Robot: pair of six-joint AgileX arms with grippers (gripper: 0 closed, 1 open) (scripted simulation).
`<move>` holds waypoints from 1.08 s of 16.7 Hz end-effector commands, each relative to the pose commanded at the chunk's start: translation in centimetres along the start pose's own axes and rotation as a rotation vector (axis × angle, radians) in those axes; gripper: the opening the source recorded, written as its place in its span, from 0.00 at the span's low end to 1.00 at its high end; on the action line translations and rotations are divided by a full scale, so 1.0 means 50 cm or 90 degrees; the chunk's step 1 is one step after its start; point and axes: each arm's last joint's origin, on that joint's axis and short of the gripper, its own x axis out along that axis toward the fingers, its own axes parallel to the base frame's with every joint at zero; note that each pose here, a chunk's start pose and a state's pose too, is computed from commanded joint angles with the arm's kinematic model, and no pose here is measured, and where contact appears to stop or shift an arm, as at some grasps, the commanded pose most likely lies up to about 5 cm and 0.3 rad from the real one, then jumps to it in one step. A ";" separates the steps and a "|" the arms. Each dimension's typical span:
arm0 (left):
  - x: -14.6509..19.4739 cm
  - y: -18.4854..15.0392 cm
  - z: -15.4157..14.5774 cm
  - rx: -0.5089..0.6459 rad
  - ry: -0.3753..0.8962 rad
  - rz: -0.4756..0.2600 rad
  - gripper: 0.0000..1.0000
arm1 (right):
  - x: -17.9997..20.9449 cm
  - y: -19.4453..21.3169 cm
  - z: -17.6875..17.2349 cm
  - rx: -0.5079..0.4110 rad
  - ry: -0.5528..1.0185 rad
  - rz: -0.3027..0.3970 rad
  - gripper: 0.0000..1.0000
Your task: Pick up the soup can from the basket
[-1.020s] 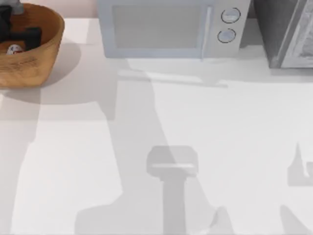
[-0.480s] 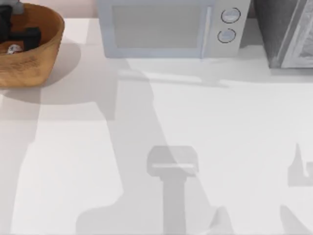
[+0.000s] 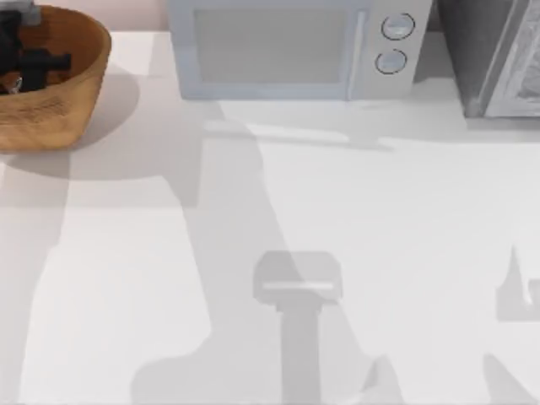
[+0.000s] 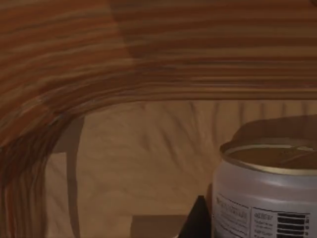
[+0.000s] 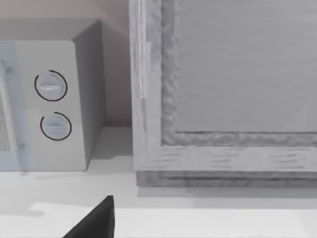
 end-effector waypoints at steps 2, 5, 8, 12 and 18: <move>0.000 0.000 0.000 0.000 0.000 0.000 0.02 | 0.000 0.000 0.000 0.000 0.000 0.000 1.00; 0.000 0.000 0.000 0.000 0.000 0.000 0.00 | 0.000 0.000 0.000 0.000 0.000 0.000 1.00; 0.000 0.000 0.000 0.000 0.000 0.000 0.00 | 0.000 0.000 0.000 0.000 0.000 0.000 1.00; -0.038 0.000 0.004 0.000 -0.022 0.007 0.00 | 0.000 0.000 0.000 0.000 0.000 0.000 1.00; -0.141 -0.026 -0.022 0.008 -0.085 0.053 0.00 | 0.000 0.000 0.000 0.000 0.000 0.000 1.00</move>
